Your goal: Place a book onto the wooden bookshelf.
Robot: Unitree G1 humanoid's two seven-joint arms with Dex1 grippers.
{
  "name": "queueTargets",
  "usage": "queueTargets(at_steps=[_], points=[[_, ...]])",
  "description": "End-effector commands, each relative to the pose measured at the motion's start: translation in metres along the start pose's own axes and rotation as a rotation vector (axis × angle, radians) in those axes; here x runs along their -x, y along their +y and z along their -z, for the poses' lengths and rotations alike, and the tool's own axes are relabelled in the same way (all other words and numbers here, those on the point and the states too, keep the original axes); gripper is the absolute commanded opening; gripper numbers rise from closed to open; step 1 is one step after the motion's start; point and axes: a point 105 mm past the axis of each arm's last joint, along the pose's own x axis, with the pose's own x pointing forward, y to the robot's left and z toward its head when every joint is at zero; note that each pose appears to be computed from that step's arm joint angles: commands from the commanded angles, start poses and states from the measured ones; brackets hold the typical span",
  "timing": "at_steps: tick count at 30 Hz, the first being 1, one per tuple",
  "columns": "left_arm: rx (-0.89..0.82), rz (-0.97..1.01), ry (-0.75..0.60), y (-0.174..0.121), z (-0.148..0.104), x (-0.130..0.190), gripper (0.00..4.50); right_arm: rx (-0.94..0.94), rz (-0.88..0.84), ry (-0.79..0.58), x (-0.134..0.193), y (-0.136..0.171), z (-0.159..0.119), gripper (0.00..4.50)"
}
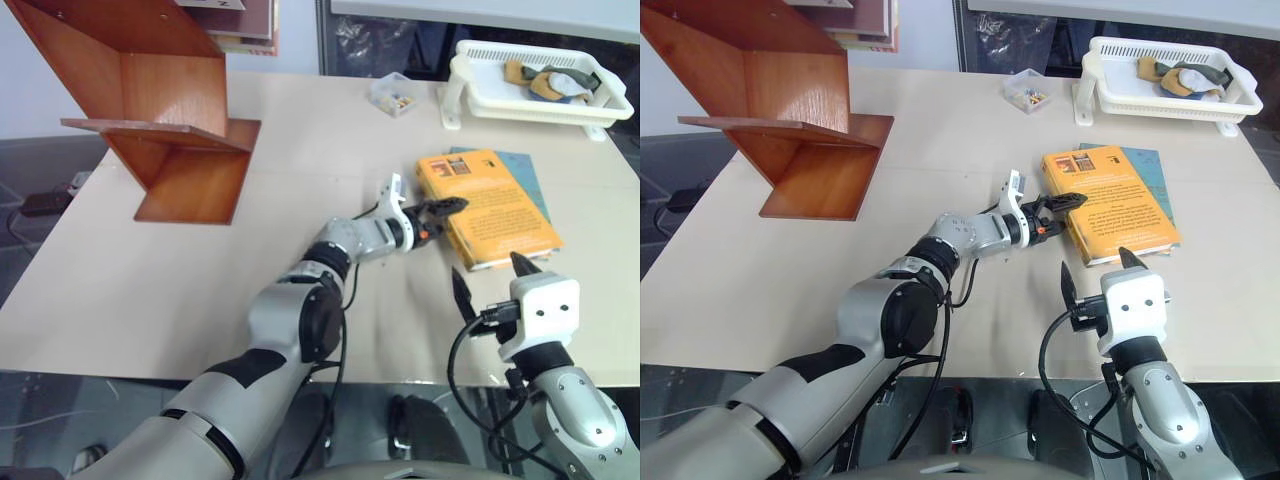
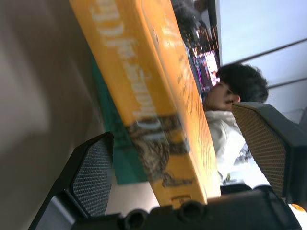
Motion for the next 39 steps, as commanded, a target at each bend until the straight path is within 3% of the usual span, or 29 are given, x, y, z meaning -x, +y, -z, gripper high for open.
queueTargets(at_steps=[1, 2, 6, 7, 8, 9, 14, 23, 29, 35, 39], points=[[-0.005, 0.033, -0.001, -0.018, 0.004, -0.012, 4.50, 0.021, -0.002, -0.019, 0.001, -0.009, -0.010, 4.37], [0.007, 0.030, -0.008, -0.018, 0.004, -0.012, 4.50, 0.028, -0.006, -0.014, 0.001, -0.010, -0.010, 4.37], [0.033, 0.026, -0.009, -0.017, 0.005, -0.013, 2.98, 0.041, -0.012, 0.007, 0.002, -0.014, -0.008, 4.50], [0.040, 0.025, -0.012, -0.016, 0.006, -0.013, 2.24, 0.043, -0.014, 0.011, 0.003, -0.014, -0.008, 4.50], [0.045, 0.025, -0.014, -0.016, 0.006, -0.013, 2.24, 0.044, -0.016, 0.014, 0.003, -0.015, -0.008, 4.50], [0.056, 0.023, -0.018, -0.016, 0.005, -0.013, 1.58, 0.048, -0.020, 0.019, 0.003, -0.015, -0.007, 4.50], [0.078, 0.024, -0.027, -0.016, 0.003, -0.013, 0.18, 0.061, -0.035, 0.035, 0.005, -0.016, -0.006, 4.50], [0.081, 0.034, -0.051, -0.022, -0.008, -0.009, 0.15, 0.083, -0.027, 0.053, 0.007, -0.021, -0.008, 4.50], [-0.006, 0.124, -0.056, -0.044, -0.045, 0.019, 0.15, 0.091, -0.038, 0.049, 0.006, -0.022, -0.011, 4.50], [-0.194, 0.161, -0.119, -0.062, -0.086, 0.065, 0.15, 0.091, -0.091, 0.033, 0.003, -0.022, -0.019, 4.50], [-0.552, 0.123, -0.149, -0.075, -0.095, 0.094, 0.15, 0.104, -0.133, 0.033, 0.001, -0.023, -0.023, 4.50]])
